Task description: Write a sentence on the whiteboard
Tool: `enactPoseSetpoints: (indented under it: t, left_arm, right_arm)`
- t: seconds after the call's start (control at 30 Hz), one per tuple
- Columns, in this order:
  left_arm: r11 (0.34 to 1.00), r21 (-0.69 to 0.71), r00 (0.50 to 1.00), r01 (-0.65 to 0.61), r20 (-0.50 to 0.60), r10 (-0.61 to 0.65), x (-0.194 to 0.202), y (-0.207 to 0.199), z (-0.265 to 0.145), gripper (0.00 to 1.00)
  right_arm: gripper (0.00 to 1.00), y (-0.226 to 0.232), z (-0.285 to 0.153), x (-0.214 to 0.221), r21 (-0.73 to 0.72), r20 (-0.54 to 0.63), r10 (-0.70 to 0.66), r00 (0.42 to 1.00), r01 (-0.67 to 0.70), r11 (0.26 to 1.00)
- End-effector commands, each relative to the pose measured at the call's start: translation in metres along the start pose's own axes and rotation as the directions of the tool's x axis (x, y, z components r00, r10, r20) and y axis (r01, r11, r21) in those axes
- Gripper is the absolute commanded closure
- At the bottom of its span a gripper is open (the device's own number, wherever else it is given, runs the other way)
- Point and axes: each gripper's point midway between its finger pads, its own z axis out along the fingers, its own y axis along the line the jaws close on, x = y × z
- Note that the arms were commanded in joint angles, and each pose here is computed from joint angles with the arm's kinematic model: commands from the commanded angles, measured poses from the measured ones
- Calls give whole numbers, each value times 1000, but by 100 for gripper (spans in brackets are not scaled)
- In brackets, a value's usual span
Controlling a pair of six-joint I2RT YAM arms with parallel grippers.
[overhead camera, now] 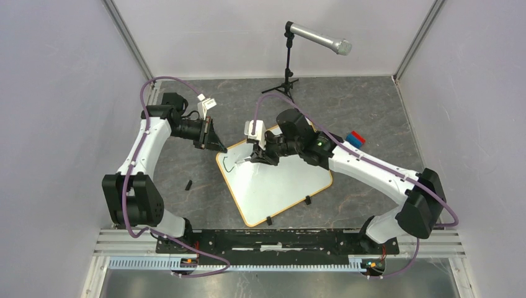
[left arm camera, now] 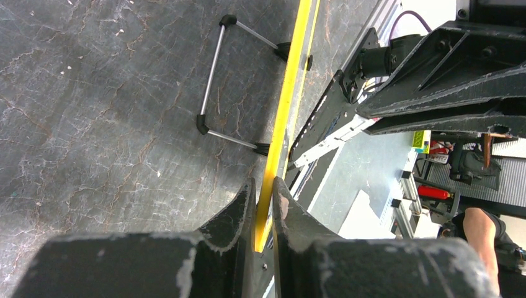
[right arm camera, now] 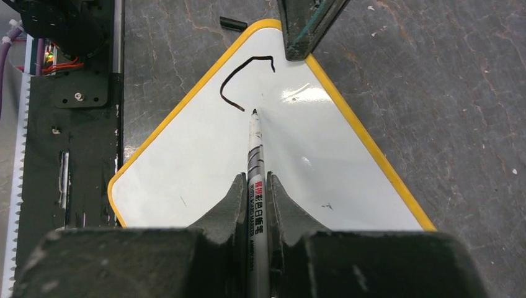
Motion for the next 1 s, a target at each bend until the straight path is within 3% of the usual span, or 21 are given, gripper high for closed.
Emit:
enactPoseSetpoints:
  t: [0.0, 0.97]
  left_arm:
    - [997, -48, 998, -67, 2, 68, -3, 3, -5, 98]
    - [996, -53, 998, -70, 0, 70, -3, 4, -4, 98]
  right_arm:
    - [100, -15, -13, -25, 65, 61, -34, 998, 30, 997]
    - [100, -3, 9, -7, -6, 24, 2, 1000, -2, 1000]
